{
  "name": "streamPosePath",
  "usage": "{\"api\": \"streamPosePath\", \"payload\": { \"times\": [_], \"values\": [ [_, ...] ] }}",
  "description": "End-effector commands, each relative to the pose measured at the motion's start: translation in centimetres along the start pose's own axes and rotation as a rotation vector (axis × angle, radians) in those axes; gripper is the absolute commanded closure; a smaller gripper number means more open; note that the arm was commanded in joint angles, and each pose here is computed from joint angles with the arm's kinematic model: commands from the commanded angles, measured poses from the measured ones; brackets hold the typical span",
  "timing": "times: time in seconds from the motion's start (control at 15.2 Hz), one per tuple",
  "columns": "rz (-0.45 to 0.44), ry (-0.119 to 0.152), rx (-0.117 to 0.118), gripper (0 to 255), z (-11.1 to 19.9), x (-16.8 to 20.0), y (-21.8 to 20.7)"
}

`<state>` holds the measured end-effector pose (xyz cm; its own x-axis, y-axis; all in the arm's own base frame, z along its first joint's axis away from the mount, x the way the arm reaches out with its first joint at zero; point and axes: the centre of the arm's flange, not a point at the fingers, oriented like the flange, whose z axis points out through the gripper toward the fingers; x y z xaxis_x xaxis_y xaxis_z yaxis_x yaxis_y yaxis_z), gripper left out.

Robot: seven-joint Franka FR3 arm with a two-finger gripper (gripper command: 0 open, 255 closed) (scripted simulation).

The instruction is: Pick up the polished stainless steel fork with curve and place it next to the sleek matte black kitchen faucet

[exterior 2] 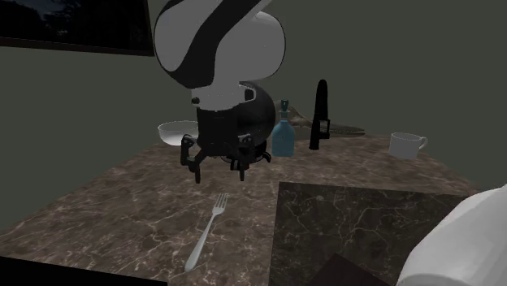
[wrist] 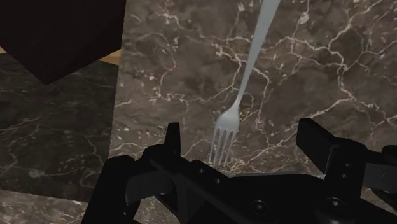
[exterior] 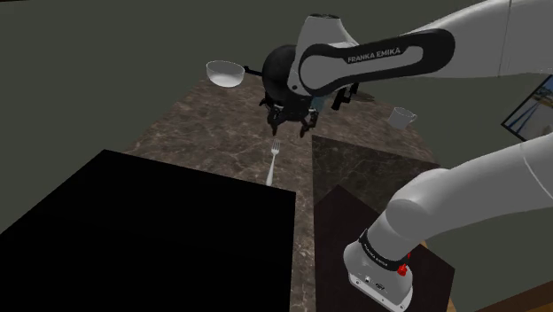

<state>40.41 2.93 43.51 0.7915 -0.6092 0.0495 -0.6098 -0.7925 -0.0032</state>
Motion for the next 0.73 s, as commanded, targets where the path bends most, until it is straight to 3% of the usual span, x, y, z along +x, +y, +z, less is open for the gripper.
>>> {"api": "streamPosePath", "payload": {
  "times": [0.0, 0.26, 0.66],
  "values": [
    [0.101, 0.008, 0.001, 0, 2.3, 1.2, -0.4],
    [0.288, 0.019, -0.001, 0, 6.9, 3.5, -1.5],
    [0.289, 0.019, -0.001, 0, 9.6, 3.5, -1.5]
  ]
}}
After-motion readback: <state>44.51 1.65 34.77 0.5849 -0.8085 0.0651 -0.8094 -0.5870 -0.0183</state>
